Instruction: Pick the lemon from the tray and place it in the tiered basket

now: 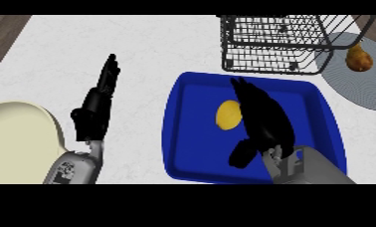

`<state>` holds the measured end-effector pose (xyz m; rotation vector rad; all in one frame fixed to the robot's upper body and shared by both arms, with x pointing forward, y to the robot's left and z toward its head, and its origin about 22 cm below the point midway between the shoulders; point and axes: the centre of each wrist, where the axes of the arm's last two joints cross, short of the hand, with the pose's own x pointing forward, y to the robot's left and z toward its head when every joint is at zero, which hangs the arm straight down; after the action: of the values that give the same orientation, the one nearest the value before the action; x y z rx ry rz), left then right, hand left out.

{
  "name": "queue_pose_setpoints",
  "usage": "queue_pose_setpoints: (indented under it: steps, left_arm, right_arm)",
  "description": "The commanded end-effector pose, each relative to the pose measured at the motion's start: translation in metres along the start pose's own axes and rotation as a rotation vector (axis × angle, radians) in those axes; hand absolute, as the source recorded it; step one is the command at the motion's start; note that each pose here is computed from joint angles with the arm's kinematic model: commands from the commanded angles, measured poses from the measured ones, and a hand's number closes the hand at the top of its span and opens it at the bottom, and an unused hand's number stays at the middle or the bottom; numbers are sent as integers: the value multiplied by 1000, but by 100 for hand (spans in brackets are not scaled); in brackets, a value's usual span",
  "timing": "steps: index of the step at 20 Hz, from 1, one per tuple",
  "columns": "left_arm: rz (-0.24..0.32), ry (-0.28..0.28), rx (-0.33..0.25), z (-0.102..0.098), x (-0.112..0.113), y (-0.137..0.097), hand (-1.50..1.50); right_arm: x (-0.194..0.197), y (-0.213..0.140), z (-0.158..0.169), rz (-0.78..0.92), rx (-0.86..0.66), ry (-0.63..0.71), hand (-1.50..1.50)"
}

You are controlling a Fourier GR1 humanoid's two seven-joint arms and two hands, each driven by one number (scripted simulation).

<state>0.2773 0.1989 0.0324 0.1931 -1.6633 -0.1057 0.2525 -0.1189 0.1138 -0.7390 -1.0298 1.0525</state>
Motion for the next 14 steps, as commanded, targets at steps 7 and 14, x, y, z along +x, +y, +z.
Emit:
queue_pose_setpoints:
  steps: [7,14]
  left_arm:
    - [2,-12,-1,-1,8,8,0]
    - [-2,-12,-12,11,-16,4,0]
  right_arm:
    - [7,18,-18,46,60,109,-150]
    - [4,17,-38,2,49,115,-150]
